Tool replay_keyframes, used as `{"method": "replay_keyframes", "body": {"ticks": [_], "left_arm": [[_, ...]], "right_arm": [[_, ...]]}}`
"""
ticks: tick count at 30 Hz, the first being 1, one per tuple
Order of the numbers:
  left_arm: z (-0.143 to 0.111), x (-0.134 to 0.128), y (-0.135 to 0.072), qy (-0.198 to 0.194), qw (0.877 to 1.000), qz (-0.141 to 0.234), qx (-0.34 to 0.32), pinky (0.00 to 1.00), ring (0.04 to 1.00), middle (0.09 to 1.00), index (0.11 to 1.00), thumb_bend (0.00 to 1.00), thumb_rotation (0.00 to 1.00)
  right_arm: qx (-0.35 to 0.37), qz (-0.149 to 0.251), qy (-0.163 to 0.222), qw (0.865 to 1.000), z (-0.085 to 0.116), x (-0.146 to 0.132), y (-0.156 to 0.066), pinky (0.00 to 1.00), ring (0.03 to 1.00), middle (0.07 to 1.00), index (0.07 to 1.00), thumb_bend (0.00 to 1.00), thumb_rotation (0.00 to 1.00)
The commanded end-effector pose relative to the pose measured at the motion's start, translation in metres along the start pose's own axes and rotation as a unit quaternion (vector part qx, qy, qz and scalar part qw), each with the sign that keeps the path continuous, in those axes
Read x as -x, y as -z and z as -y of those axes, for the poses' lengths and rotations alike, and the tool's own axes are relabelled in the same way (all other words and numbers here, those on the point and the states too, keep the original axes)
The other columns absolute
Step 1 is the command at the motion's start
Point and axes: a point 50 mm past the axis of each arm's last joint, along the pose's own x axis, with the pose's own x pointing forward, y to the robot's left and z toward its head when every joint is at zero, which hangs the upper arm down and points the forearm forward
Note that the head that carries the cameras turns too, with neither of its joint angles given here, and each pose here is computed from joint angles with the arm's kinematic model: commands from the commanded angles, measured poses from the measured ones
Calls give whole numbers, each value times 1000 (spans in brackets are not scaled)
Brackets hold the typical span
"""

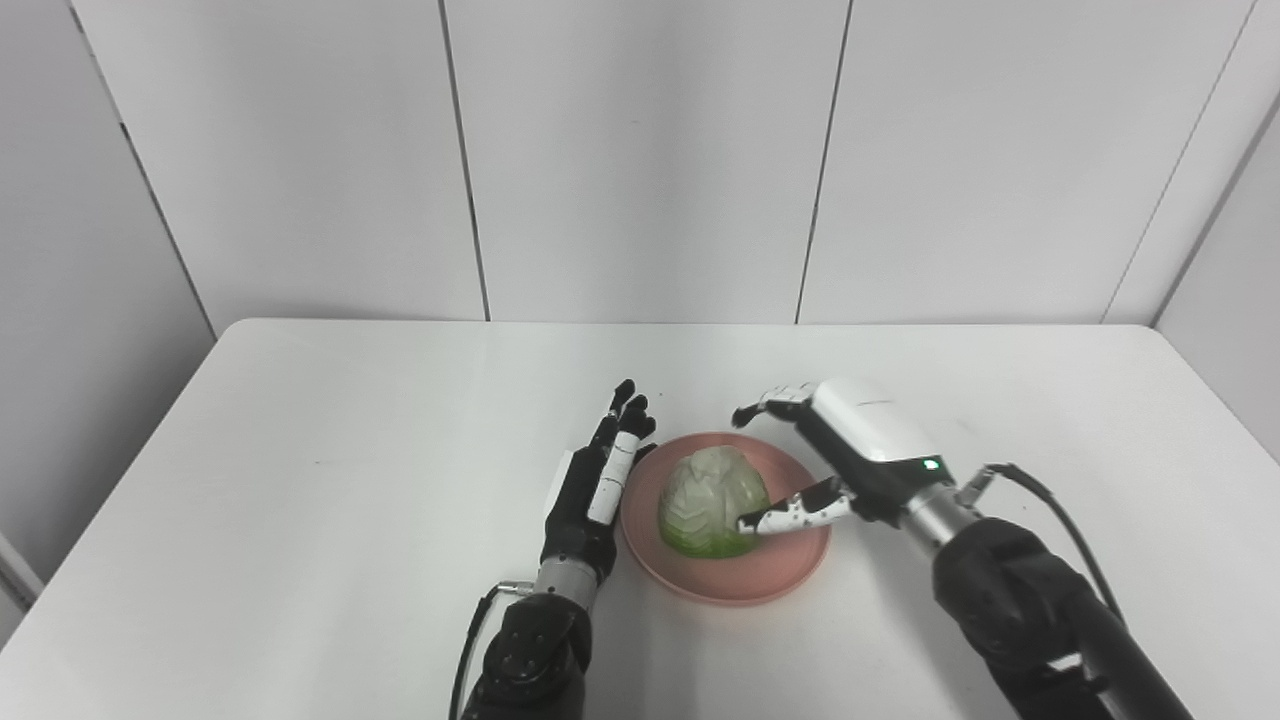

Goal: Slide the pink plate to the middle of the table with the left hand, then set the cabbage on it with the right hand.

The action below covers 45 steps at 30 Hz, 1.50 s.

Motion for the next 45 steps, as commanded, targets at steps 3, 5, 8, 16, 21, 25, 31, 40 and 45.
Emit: {"method": "replay_keyframes", "body": {"ticks": [3,5,8,16,21,25,31,40,45], "left_arm": [[-4,16,28,-23,999,-42,8,896,924,954,952,933,860],[-4,15,28,-24,999,-39,8,888,920,951,951,918,855],[-5,15,28,-25,999,-34,8,882,920,951,950,906,853],[-11,18,23,-27,999,-10,-17,879,908,934,939,916,824],[-16,15,19,-33,999,1,-22,887,915,940,942,927,805],[-18,16,17,-38,999,16,-21,915,904,915,936,878,790],[-12,17,15,-66,996,41,-31,948,899,906,919,959,787],[-6,16,14,-91,993,65,-27,997,930,922,920,872,804],[-2,17,13,-102,991,85,-14,990,896,888,889,880,770]], "right_arm": [[-72,51,55,995,22,3,2,733,805,806,741,1000,442],[-123,47,60,990,21,4,7,728,812,827,782,1000,504],[-186,36,69,979,15,4,11,706,808,838,809,1000,559],[-343,-18,84,935,-31,7,19,851,911,907,921,977,813],[-476,-71,143,865,-67,6,15,947,951,932,935,939,892],[-613,-108,184,761,-88,-2,5,985,943,928,929,963,839],[-668,-143,190,705,-102,-4,3,985,967,973,981,961,876],[-672,-149,196,698,-115,-1,1,1000,974,958,976,947,920],[-673,-138,198,700,-117,1,2,1000,974,948,970,1000,992]]}}
